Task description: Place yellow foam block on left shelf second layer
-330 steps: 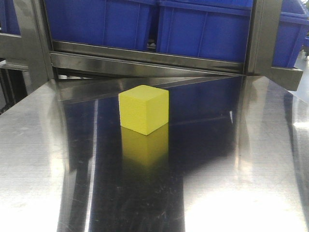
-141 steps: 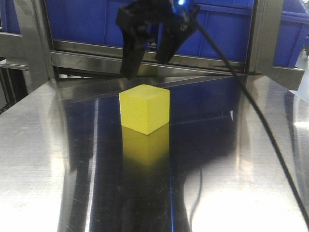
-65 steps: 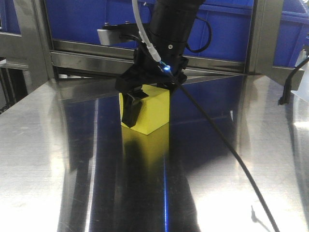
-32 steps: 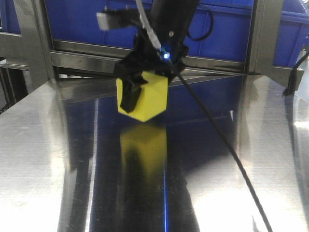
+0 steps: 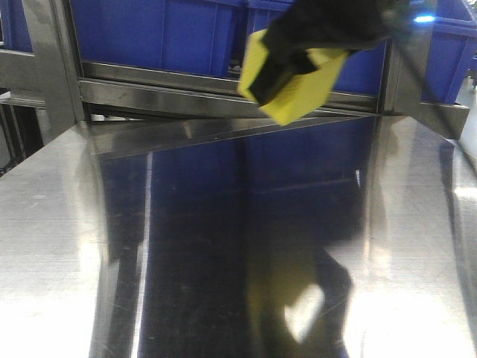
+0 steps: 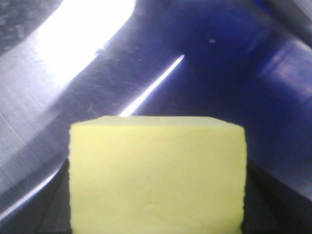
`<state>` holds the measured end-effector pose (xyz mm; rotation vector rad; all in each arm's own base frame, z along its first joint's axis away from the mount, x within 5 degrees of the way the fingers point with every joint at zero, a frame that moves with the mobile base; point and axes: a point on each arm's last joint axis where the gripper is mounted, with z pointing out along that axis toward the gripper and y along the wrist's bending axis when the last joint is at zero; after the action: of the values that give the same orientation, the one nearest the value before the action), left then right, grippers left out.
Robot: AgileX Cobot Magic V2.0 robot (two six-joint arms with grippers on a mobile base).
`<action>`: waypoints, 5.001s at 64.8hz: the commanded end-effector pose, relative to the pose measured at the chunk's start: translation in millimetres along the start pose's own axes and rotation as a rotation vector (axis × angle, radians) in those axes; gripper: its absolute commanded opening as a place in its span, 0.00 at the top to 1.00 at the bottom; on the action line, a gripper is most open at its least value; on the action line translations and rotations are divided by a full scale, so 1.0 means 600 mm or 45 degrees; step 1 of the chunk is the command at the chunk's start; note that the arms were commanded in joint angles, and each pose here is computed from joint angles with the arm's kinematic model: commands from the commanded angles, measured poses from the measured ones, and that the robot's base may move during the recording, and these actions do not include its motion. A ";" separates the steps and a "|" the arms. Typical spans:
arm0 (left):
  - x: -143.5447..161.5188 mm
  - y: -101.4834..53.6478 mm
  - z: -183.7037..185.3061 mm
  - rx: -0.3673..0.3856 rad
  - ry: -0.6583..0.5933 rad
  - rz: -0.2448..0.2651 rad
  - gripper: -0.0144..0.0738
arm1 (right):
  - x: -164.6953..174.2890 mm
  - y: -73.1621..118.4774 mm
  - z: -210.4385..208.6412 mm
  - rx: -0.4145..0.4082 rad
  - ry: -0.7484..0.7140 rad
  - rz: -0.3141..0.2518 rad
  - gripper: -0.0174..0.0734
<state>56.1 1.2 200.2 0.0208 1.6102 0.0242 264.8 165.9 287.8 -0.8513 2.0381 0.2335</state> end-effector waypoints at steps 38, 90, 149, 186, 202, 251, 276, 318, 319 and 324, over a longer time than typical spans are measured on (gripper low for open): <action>0.001 -0.003 0.000 0.022 -0.091 -0.009 0.68 | 0.180 -0.014 -0.269 0.515 -0.529 0.127 0.50; 0.001 -0.003 0.000 0.022 -0.091 -0.009 0.68 | 0.194 0.029 -0.399 0.692 -1.085 0.042 0.50; 0.001 -0.003 0.000 0.022 -0.091 -0.009 0.68 | 0.194 0.029 -0.399 0.692 -1.085 0.042 0.50; 0.001 -0.003 0.000 0.022 -0.091 -0.009 0.68 | 0.194 0.028 -0.398 0.692 -1.083 0.042 0.50; 0.001 -0.003 0.000 0.022 -0.091 -0.009 0.68 | 0.194 0.028 -0.398 0.692 -1.083 0.042 0.50; 0.001 -0.003 0.000 0.022 -0.091 -0.009 0.68 | 0.194 0.028 -0.398 0.692 -1.083 0.042 0.50; 0.001 -0.003 0.000 0.022 -0.091 -0.009 0.68 | 0.194 0.028 -0.398 0.692 -1.083 0.042 0.50; 0.001 -0.003 0.000 0.022 -0.091 -0.009 0.68 | 0.194 0.029 -0.399 0.692 -1.085 0.042 0.50; 0.001 -0.003 0.000 0.022 -0.091 -0.009 0.68 | 0.194 0.029 -0.399 0.692 -1.085 0.042 0.50; 0.001 -0.003 0.000 0.022 -0.091 -0.009 0.68 | 0.194 0.029 -0.399 0.692 -1.085 0.042 0.50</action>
<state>56.1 1.2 200.2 0.0207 1.6105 0.0243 53.7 15.2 316.8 -0.3247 1.3095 0.0499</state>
